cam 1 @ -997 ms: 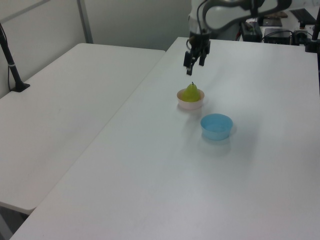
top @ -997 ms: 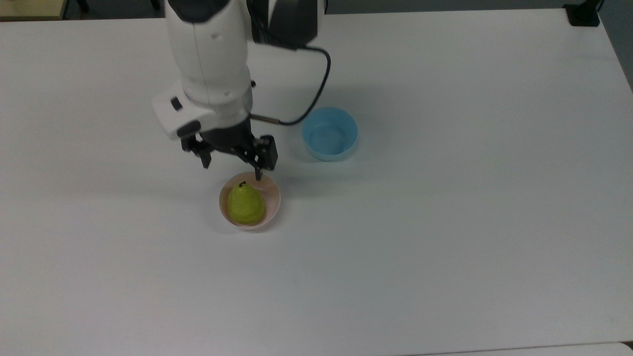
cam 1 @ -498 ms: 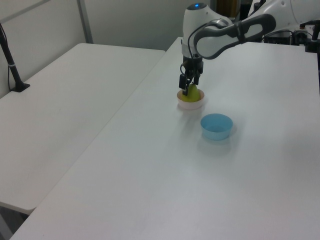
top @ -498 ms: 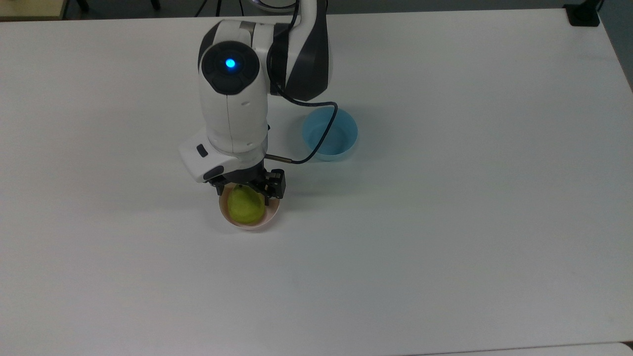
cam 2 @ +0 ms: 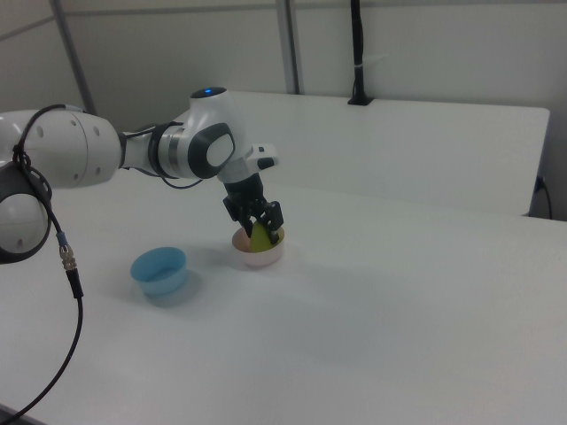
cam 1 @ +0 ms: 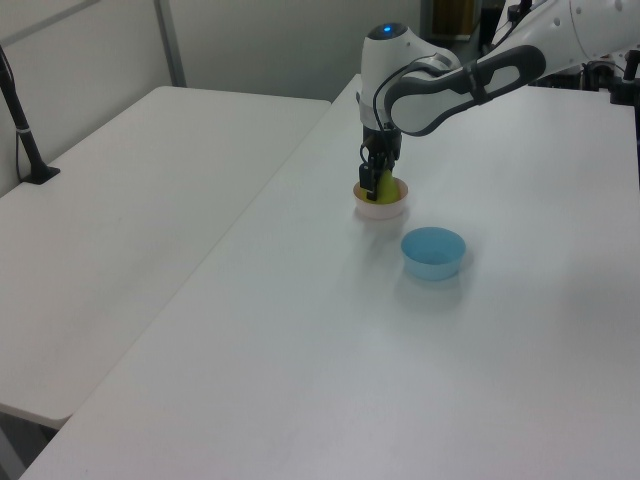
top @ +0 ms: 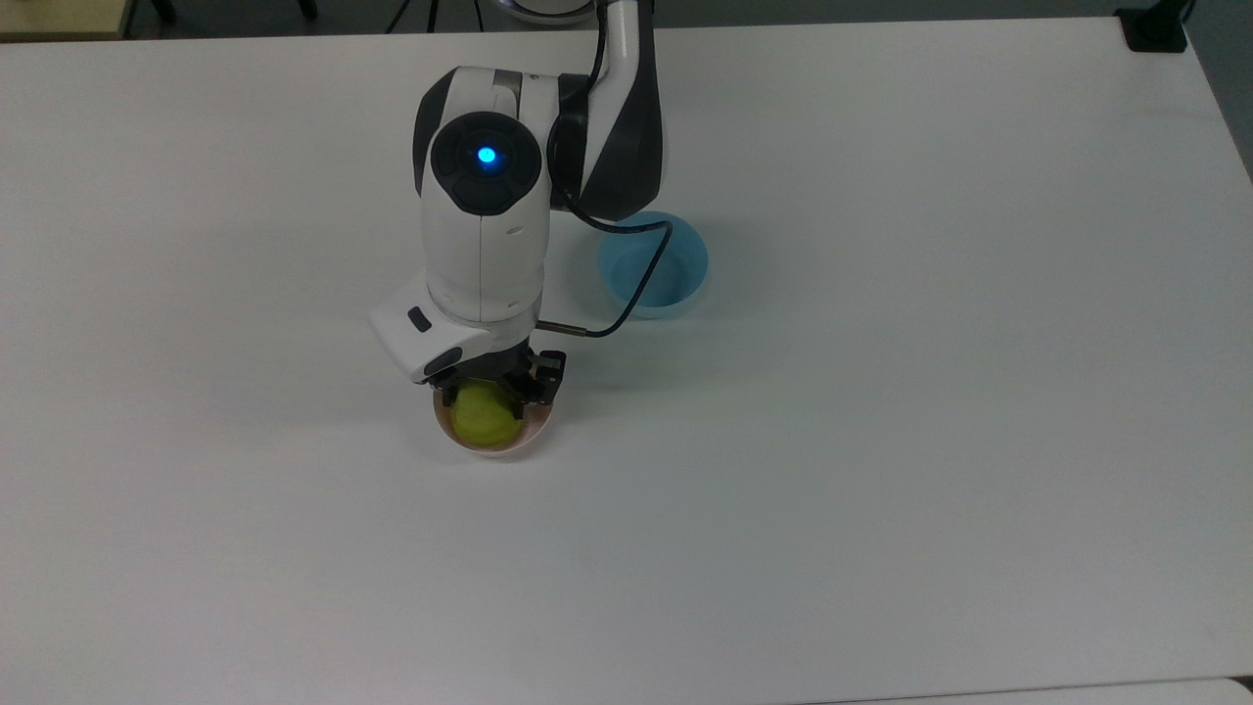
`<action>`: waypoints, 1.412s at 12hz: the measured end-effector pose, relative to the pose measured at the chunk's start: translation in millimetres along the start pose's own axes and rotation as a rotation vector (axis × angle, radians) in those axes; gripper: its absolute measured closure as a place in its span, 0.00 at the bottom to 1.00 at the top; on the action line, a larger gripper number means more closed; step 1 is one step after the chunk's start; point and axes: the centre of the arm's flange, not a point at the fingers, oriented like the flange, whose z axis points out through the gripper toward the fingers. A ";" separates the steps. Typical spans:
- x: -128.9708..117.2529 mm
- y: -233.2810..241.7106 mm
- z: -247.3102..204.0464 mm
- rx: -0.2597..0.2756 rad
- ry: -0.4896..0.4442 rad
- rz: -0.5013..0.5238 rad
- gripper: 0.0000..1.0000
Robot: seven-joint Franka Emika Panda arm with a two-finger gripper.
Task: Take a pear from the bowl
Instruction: 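Lower the gripper into the pink bowl and close on the pear, then lift the green pear up out of the pink bowl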
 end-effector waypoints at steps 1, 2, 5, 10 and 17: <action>0.6 -0.1 -0.9 0.000 0.004 -0.011 0.30; 2.3 -0.1 -5.1 0.002 0.013 -0.012 0.31; 5.7 9.6 -54.9 0.021 0.080 -0.001 0.33; -65.9 70.3 -111.1 0.077 0.000 -0.146 0.33; -124.3 114.6 -39.6 0.069 -0.234 -0.243 0.33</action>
